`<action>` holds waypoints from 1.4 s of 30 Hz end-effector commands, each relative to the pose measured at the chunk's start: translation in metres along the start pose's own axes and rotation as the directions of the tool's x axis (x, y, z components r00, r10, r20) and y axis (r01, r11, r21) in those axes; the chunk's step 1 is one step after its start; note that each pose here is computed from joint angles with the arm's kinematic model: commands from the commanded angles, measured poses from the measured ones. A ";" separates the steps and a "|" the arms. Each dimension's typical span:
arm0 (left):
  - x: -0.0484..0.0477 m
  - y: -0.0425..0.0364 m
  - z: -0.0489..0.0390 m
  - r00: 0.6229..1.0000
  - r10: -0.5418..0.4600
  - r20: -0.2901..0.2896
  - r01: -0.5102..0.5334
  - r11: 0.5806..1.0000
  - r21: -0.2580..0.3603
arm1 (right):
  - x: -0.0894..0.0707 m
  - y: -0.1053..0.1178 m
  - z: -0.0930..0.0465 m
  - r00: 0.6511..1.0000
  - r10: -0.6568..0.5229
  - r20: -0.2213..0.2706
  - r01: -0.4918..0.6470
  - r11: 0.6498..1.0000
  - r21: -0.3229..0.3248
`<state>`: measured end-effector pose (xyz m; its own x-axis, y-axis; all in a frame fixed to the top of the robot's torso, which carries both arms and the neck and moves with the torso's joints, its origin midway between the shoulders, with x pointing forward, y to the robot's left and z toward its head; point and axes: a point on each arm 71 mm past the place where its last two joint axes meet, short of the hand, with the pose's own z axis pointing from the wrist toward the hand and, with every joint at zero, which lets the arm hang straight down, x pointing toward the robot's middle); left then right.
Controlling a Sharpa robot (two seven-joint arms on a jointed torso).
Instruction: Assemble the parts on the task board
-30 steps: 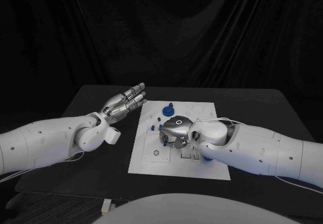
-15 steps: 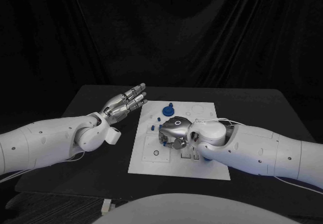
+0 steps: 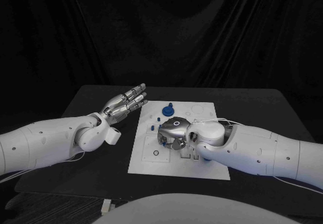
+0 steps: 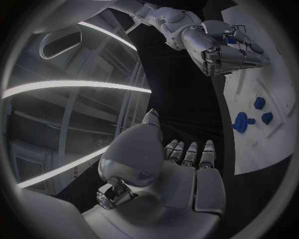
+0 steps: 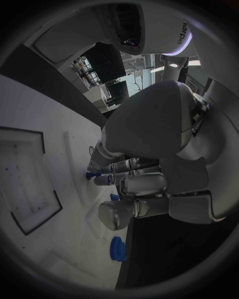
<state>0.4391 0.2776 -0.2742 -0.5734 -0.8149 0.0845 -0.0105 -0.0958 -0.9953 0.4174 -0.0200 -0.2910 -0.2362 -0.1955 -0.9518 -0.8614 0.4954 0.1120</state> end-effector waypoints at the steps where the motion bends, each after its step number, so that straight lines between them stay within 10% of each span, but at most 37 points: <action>1: 0.0018 -0.0037 0.0003 1.000 -0.019 -0.012 0.019 0.998 0.061 | 0.003 0.000 0.001 1.000 -0.003 -0.029 0.004 1.000 0.021; 27: 0.0019 -0.0020 0.0008 1.000 -0.025 -0.019 0.025 0.998 0.049 | 0.008 -0.007 -0.003 0.999 0.002 -0.046 0.003 0.996 0.089; 42: 0.0018 -0.0015 0.0008 0.999 -0.026 -0.020 0.027 0.999 0.047 | -0.034 -0.019 -0.029 0.983 -0.043 0.181 0.029 0.996 0.083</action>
<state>0.4392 0.2769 -0.2757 -0.5839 -0.8063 0.0947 -0.0186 -0.1034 -0.9945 0.4252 -0.0461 -0.2667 -0.1843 -0.1475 -0.9717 -0.8312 0.5510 0.0740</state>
